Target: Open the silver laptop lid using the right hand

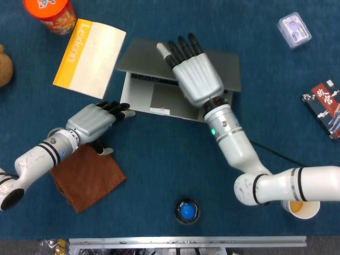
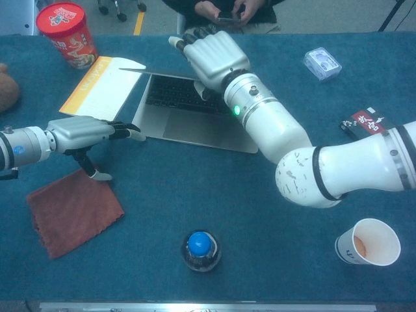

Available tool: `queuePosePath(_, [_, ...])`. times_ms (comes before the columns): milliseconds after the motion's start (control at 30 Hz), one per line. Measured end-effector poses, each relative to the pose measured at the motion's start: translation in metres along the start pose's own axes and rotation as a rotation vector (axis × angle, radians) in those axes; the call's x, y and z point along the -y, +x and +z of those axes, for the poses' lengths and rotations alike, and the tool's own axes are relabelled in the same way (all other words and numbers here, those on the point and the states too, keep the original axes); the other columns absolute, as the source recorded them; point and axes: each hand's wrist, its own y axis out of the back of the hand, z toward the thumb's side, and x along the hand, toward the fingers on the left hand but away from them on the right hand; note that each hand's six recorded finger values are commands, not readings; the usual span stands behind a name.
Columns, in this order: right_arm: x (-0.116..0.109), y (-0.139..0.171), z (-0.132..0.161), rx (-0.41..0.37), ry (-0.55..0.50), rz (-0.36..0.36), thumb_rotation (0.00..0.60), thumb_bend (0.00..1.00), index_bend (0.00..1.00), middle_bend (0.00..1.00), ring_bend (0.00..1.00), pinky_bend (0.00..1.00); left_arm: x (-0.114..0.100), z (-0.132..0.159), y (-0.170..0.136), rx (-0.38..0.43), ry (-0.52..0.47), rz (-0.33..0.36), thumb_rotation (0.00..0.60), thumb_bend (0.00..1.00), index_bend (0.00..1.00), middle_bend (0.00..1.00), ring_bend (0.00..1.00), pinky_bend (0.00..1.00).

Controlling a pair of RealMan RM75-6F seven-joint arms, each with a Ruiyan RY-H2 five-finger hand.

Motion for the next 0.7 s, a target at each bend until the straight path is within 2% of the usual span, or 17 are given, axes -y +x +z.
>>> queuePosePath(700, [-0.022, -0.023, -0.077, 0.183, -0.007, -0.057, 0.6, 0.44, 0.02, 0.1, 0.0, 0.05, 0.0, 0.001, 0.001, -0.007, -0.003, -0.008, 0.507, 0.22, 0.07, 0.02, 0.02, 0.05])
